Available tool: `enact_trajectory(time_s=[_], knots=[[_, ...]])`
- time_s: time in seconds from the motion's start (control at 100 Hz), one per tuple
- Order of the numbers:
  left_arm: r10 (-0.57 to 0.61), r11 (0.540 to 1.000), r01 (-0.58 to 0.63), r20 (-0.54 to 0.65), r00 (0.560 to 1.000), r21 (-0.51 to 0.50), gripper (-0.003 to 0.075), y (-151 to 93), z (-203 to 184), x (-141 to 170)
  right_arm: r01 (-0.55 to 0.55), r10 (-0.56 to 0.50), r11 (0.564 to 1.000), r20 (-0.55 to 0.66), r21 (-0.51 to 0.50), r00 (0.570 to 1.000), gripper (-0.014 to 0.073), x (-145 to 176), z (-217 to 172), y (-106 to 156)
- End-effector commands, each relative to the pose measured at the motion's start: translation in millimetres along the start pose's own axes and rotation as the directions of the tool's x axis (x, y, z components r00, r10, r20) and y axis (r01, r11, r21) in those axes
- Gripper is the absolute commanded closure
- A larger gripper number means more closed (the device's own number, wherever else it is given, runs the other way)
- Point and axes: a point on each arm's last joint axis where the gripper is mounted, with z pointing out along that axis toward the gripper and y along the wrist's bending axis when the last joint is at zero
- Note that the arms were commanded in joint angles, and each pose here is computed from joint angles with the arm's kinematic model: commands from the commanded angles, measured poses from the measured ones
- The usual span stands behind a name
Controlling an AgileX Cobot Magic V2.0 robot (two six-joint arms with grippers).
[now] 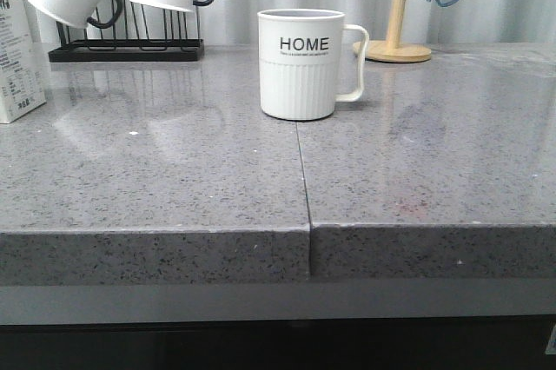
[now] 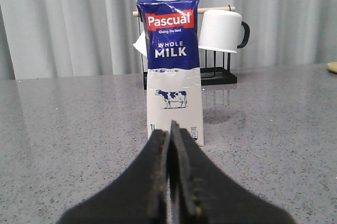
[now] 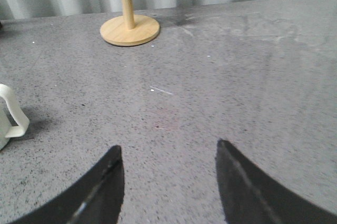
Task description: Place milk next to cup
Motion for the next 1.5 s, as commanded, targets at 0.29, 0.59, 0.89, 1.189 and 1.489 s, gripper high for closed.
enact_trajectory(time_s=[0.29,0.59,0.89,1.189,1.489], knots=[[-0.017,1.000,0.016,0.055,0.998,0.013,0.0741,-1,-2,9,-0.007,0.006,1.000,0.166,0.003,0.986,0.0201,18,-49,-5],[-0.017,1.000,0.016,0.055,0.998,0.013,0.0741,-1,-2,9,-0.009,0.010,1.000,0.199,-0.002,0.980,0.0202,31,-58,-6],[-0.017,1.000,0.016,0.055,0.998,0.013,0.0741,-1,-2,9,-0.009,0.010,1.000,0.200,-0.002,0.980,0.0487,31,-58,-6],[-0.017,1.000,0.016,0.055,0.998,0.013,0.0741,-1,-2,9,-0.009,0.010,1.000,0.200,-0.002,0.980,0.0663,31,-58,-6],[-0.017,1.000,0.016,0.055,0.998,0.013,0.0741,-1,-2,9,-0.009,0.010,1.000,0.200,-0.002,0.980,0.0663,31,-58,-6]])
